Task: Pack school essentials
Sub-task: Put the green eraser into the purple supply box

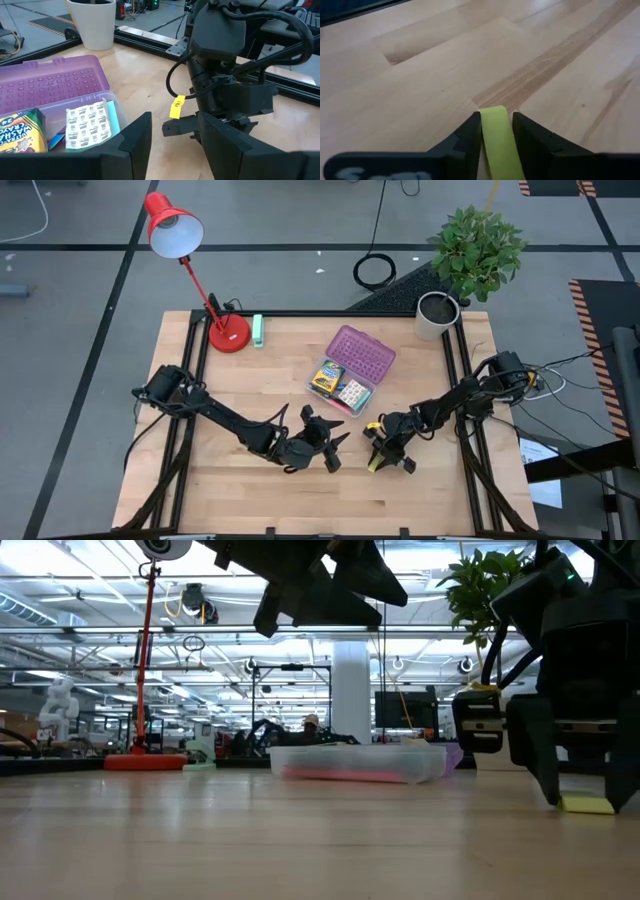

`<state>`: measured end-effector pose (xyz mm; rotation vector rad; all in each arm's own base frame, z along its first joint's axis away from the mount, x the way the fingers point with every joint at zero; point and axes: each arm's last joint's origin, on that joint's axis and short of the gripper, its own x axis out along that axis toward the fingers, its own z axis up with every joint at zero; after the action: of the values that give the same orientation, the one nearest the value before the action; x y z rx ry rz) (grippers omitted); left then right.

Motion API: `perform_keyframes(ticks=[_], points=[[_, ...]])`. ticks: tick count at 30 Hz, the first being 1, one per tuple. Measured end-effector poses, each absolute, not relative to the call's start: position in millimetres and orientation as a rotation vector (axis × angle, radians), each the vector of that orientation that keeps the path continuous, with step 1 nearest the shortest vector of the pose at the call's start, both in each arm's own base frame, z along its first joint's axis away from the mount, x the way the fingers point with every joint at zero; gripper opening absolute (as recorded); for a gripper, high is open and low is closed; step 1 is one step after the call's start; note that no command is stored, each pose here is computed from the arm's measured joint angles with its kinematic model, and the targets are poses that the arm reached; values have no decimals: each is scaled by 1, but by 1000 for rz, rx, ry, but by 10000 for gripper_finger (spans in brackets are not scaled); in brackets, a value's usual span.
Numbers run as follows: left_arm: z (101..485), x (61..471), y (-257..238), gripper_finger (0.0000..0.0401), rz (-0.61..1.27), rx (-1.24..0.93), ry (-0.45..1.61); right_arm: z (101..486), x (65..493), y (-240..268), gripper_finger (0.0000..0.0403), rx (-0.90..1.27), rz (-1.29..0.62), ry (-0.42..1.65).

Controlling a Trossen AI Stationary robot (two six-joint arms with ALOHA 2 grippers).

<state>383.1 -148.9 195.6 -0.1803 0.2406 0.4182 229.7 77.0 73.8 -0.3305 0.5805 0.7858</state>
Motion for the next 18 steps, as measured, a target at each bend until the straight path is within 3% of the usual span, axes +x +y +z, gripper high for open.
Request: perform_keyframes(ticks=[18], points=[[196, 381, -154, 163, 389, -74, 258, 108, 225, 74, 100, -146, 694, 584]])
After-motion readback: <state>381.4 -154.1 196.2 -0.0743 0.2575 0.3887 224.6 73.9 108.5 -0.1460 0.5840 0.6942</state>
